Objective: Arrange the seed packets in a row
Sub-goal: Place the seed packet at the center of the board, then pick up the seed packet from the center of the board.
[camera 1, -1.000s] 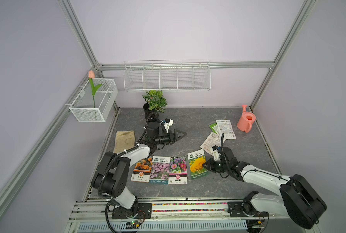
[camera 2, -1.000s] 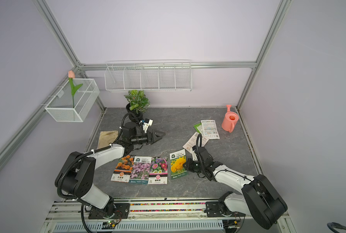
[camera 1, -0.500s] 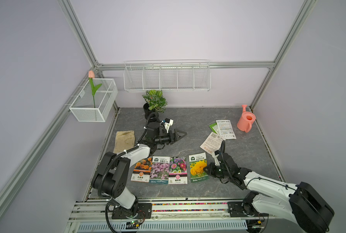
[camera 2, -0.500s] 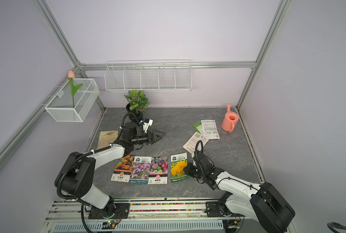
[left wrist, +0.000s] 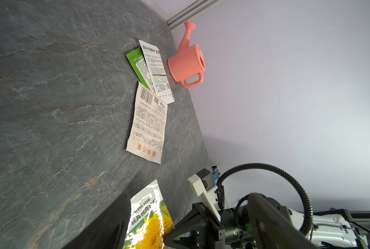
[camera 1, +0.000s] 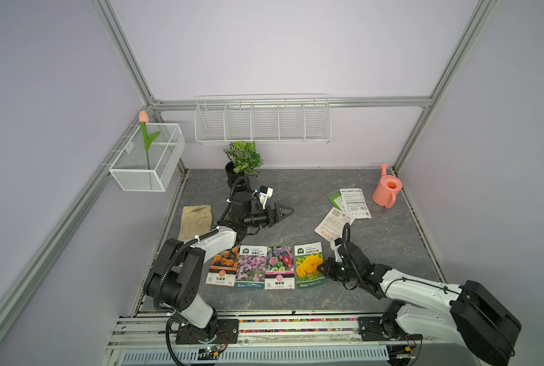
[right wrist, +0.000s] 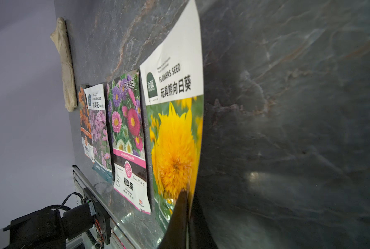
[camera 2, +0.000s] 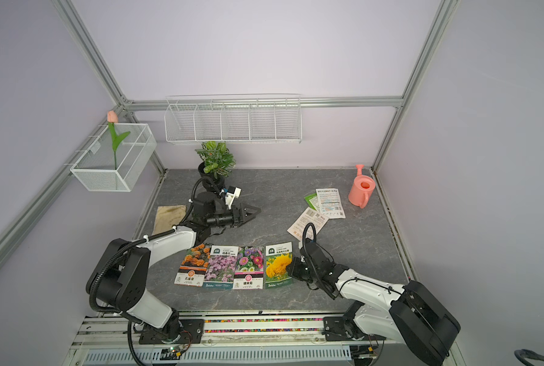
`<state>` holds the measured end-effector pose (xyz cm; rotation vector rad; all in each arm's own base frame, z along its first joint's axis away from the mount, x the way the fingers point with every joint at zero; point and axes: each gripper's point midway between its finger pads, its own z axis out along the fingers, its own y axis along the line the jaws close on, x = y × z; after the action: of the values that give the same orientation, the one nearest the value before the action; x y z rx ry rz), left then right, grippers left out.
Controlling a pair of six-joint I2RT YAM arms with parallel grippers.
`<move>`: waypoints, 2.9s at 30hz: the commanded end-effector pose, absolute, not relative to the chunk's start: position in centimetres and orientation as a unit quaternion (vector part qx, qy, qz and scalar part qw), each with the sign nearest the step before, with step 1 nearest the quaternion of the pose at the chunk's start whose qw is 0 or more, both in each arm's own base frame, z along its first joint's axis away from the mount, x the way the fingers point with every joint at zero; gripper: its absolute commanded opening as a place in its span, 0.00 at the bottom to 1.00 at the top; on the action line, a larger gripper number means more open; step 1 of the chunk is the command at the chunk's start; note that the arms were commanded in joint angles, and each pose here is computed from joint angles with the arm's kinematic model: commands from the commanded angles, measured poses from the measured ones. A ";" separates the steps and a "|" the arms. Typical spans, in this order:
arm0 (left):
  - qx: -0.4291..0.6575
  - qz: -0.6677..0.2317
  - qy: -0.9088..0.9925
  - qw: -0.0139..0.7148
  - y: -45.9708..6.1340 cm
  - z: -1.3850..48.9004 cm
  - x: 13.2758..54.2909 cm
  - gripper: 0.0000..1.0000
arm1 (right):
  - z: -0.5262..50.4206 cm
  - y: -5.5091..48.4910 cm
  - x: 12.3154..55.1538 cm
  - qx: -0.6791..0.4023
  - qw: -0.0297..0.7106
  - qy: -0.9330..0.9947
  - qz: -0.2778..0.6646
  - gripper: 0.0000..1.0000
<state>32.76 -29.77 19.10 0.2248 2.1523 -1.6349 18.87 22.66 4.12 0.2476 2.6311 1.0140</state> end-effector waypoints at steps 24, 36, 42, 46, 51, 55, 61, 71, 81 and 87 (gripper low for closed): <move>0.106 -0.579 0.777 0.224 -30.7 19.9 32.2 0.88 | 4.6 20.4 19.6 0.066 0.184 0.941 0.277 0.91; 0.160 -0.418 0.872 0.195 -36.4 12.8 35.8 0.89 | 5.6 10.9 28.1 0.161 0.234 0.930 0.233 0.88; 0.176 -0.387 0.893 0.145 -39.9 7.0 36.6 0.87 | 3.4 9.3 31.9 0.218 0.224 0.903 0.294 0.88; 0.172 -0.401 0.892 0.115 -41.4 4.8 36.2 0.87 | 1.9 10.4 33.5 0.226 0.219 0.889 0.332 0.91; 0.160 -0.438 0.880 0.086 -42.5 3.7 35.6 0.86 | 0.2 11.6 34.8 0.221 0.211 0.886 0.349 0.98; 0.157 -0.469 0.867 0.064 -43.4 3.6 34.9 0.86 | -0.4 12.2 35.4 0.217 0.215 0.884 0.353 0.94; 0.156 -0.501 0.849 0.056 -44.0 4.3 34.6 0.85 | 0.7 13.4 36.8 0.201 0.235 0.868 0.389 0.60; 0.162 -0.500 0.848 0.070 -43.1 6.0 34.2 0.78 | 3.7 15.0 37.0 0.148 0.271 0.862 0.402 0.07; 0.126 -0.494 0.850 0.137 -36.5 12.5 35.6 0.81 | 13.0 17.8 33.5 -0.072 0.428 0.859 0.270 0.07; 0.089 -0.550 0.818 0.140 -33.7 17.4 34.5 0.86 | 15.0 18.9 31.6 -0.183 0.513 0.828 0.133 0.07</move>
<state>35.71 -34.09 15.64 0.2913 2.3968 -1.4792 31.70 20.99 17.48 -0.3197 1.9782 0.6547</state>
